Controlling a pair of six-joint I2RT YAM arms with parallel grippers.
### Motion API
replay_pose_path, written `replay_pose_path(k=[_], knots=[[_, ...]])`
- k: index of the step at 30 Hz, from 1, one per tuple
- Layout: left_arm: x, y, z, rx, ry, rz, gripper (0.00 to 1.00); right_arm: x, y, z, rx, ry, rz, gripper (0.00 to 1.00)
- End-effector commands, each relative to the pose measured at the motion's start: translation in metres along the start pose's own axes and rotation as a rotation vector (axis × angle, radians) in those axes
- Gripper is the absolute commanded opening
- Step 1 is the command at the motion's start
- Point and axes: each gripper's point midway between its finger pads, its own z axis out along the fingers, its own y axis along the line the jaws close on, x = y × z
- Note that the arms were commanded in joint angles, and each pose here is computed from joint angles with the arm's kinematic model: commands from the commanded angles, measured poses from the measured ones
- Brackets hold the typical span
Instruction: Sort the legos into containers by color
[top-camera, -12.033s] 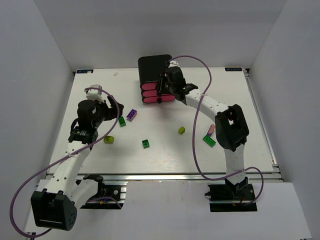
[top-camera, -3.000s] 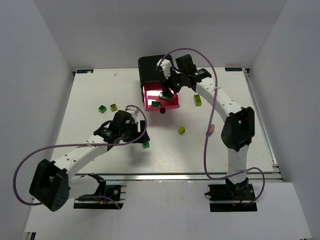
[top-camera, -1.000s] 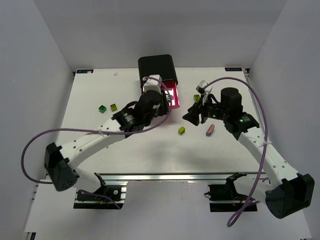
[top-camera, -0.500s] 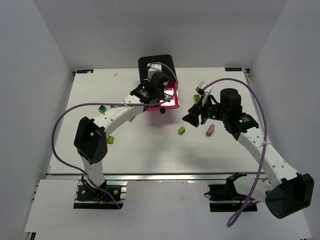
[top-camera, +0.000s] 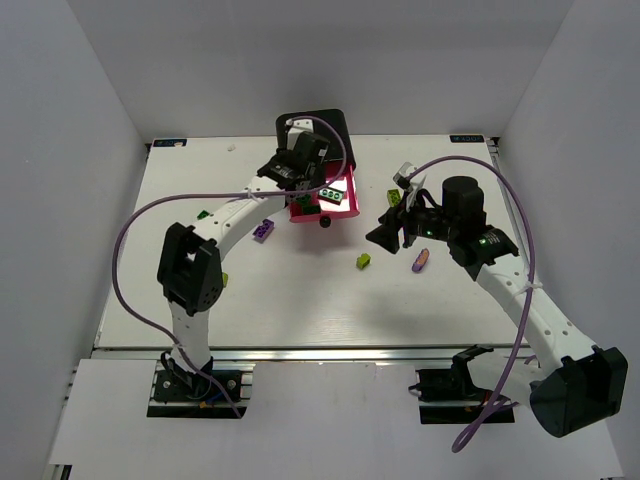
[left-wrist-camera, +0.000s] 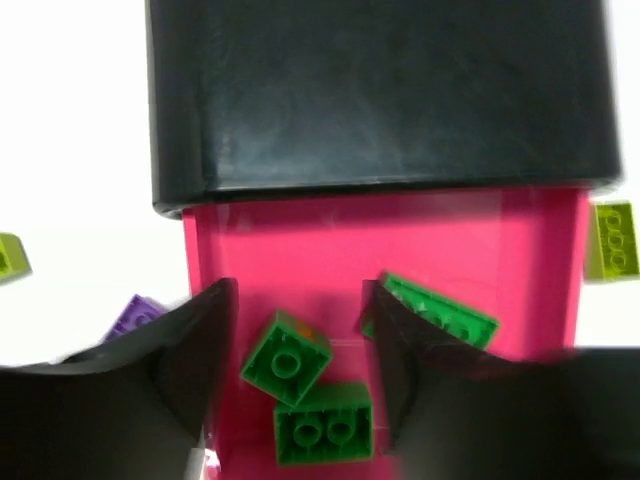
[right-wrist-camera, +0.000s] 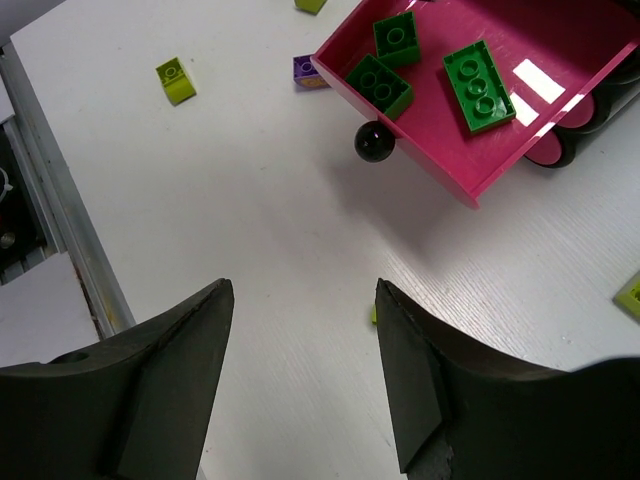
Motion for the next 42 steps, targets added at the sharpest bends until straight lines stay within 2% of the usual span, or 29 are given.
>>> replay_pose_path(k=[1,2,3,6,7,8,10,11,12,14,16,19,30,31,35,42], knots=[[-0.051,-0.003,-0.058,0.122,-0.108,-0.093,0.60,-0.008,-0.001,-0.001,-0.002,-0.027,-0.032,0.65],[-0.051,0.016,-0.073,0.124,-0.121,-0.117,0.47,-0.007,-0.002,-0.001,0.000,-0.025,-0.031,0.64],[-0.053,0.022,-0.080,0.145,-0.132,-0.146,0.25,-0.006,-0.003,0.000,-0.002,-0.020,-0.030,0.65],[-0.052,0.077,-0.091,0.108,-0.133,-0.229,0.08,-0.003,-0.004,0.001,-0.001,-0.013,-0.029,0.64],[-0.049,0.089,-0.091,0.103,-0.118,-0.244,0.08,-0.003,-0.004,0.002,-0.004,-0.011,-0.029,0.64],[-0.052,0.120,-0.090,0.055,-0.120,-0.281,0.09,-0.002,-0.004,0.003,-0.006,-0.009,-0.028,0.64],[-0.031,0.146,-0.079,0.026,-0.061,-0.320,0.21,0.001,-0.004,0.004,-0.010,0.000,-0.021,0.64],[-0.026,0.158,-0.073,0.014,-0.043,-0.346,0.34,0.001,-0.004,0.004,-0.013,0.002,-0.020,0.64],[-0.014,0.184,-0.062,-0.034,-0.015,-0.389,0.61,0.003,-0.004,0.005,-0.016,0.007,-0.016,0.64],[-0.003,0.203,-0.050,-0.059,0.016,-0.433,0.73,0.003,-0.005,0.005,-0.013,0.010,-0.013,0.65],[0.014,0.231,-0.031,-0.126,0.065,-0.483,0.79,0.004,-0.006,0.005,-0.012,0.012,-0.012,0.67],[0.030,0.256,-0.008,-0.177,0.120,-0.523,0.80,0.004,-0.008,0.005,-0.006,0.013,-0.010,0.68],[0.058,0.299,0.054,-0.296,0.261,-0.560,0.83,0.014,-0.011,0.012,-0.017,0.047,0.001,0.68],[0.069,0.300,0.063,-0.309,0.297,-0.555,0.83,0.013,-0.011,0.012,-0.015,0.046,-0.002,0.68],[0.069,0.311,0.080,-0.328,0.308,-0.563,0.83,0.015,-0.012,0.013,-0.013,0.051,-0.001,0.68],[0.076,0.308,0.091,-0.313,0.332,-0.570,0.80,0.020,-0.016,0.016,-0.011,0.069,0.007,0.68]])
